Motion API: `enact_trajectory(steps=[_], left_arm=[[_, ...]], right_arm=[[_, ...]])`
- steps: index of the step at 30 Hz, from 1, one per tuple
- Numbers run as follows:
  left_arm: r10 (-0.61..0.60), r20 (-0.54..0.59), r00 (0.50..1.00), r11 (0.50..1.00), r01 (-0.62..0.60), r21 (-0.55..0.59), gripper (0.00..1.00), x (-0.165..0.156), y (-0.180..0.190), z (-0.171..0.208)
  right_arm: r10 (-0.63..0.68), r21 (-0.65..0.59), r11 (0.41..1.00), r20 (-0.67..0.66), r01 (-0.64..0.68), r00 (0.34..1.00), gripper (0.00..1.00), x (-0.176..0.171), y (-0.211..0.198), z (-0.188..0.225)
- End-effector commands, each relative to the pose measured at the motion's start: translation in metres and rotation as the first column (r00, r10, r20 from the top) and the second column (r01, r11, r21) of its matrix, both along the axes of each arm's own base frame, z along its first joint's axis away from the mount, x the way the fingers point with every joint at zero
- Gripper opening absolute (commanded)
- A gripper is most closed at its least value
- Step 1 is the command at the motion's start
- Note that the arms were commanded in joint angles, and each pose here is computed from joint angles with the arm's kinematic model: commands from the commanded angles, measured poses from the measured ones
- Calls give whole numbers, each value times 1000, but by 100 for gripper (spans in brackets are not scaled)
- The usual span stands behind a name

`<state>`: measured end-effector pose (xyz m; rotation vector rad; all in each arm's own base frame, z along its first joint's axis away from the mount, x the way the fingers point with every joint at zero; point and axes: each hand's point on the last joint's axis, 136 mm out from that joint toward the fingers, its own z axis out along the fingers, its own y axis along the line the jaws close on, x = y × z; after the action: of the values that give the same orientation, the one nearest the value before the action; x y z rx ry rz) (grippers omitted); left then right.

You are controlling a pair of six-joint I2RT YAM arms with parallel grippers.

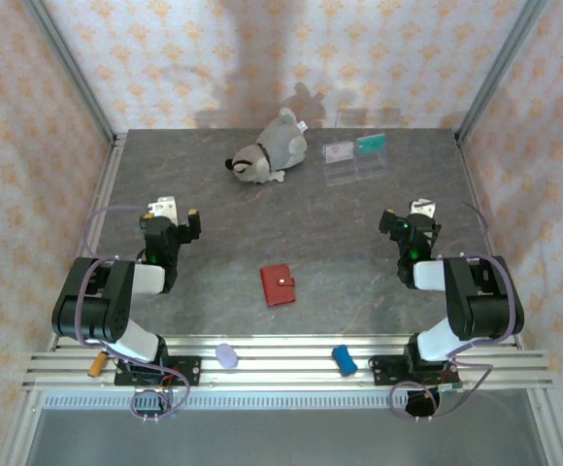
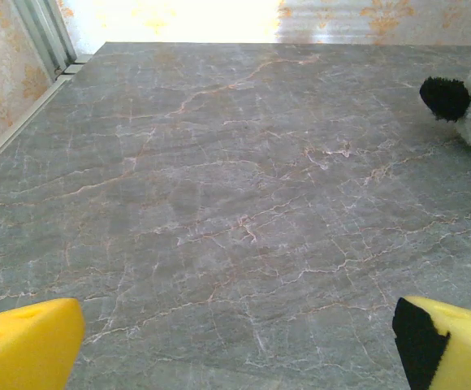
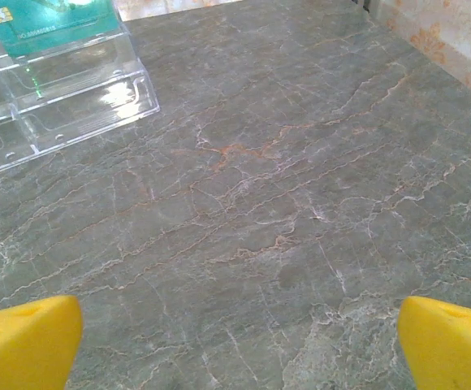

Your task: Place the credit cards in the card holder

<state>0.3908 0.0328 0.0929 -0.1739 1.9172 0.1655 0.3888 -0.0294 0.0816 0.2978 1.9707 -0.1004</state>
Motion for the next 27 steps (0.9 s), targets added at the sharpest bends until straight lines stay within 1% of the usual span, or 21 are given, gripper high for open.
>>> enact_trajectory(steps=[1,27], left_arm=[[21,11,1000,1000,-21,2,100,3,4,4],[20,12,1000,1000,-20,0,100,3,4,5]], right_arm=[[24,-9,1000,16,-24,1000,99,5,5,7],[25,-3,1000,13,-25,1000,99,5,4,6]])
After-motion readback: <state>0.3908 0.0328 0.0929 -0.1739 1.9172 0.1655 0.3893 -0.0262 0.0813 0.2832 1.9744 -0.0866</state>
